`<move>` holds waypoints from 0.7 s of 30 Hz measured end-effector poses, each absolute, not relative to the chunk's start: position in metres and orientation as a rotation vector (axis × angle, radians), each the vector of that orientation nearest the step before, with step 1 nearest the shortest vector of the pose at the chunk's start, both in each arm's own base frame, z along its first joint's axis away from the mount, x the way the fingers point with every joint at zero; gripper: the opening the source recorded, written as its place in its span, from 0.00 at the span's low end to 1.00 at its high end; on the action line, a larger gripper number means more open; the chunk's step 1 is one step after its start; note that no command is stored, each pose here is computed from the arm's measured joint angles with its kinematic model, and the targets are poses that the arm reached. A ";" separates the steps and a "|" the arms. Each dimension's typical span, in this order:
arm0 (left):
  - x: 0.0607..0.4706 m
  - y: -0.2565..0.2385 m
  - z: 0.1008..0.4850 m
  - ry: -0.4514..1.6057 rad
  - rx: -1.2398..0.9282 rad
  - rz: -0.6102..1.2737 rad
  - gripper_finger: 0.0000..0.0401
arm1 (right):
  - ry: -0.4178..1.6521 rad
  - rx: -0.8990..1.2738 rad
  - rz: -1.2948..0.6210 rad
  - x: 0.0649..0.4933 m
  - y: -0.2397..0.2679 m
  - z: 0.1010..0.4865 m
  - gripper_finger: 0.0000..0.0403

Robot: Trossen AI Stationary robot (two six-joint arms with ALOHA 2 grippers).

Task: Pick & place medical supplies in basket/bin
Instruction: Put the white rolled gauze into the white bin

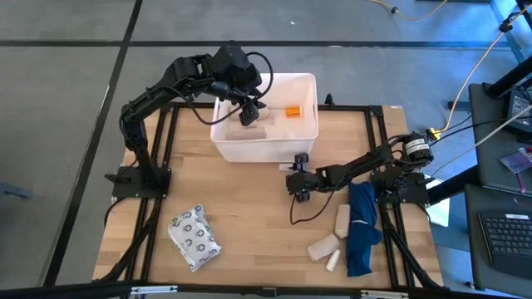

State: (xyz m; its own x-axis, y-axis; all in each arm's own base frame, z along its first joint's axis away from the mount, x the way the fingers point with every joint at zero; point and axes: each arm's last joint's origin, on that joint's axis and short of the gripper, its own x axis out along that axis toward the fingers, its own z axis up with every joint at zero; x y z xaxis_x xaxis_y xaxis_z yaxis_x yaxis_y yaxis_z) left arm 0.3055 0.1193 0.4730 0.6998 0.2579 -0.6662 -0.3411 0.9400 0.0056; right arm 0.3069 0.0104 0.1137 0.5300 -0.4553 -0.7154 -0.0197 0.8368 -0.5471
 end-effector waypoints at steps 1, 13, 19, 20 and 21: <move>0.306 0.119 0.473 0.723 -0.122 0.335 0.46 | 0.993 -0.569 -0.287 0.307 0.010 0.114 0.58; 0.305 0.119 0.473 0.724 -0.122 0.334 0.46 | 0.986 -0.564 -0.319 0.308 0.005 0.115 0.57; 0.305 0.119 0.473 0.729 -0.123 0.334 0.46 | 0.991 -0.618 -0.378 0.308 0.001 0.117 0.57; 0.305 0.119 0.473 0.729 -0.123 0.334 0.46 | 0.992 -0.610 -0.369 0.308 0.000 0.117 0.57; 0.305 0.119 0.473 0.729 -0.123 0.334 0.46 | 0.993 -0.599 -0.354 0.308 -0.001 0.117 0.57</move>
State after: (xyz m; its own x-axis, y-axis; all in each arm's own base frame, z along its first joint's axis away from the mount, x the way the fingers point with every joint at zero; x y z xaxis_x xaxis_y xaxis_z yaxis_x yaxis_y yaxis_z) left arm 0.3051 0.1192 0.4725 0.6958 0.2562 -0.6710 -0.3408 0.9401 0.0056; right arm 0.3082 -0.0006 0.1166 0.5091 -0.5362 -0.6733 0.0110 0.7862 -0.6178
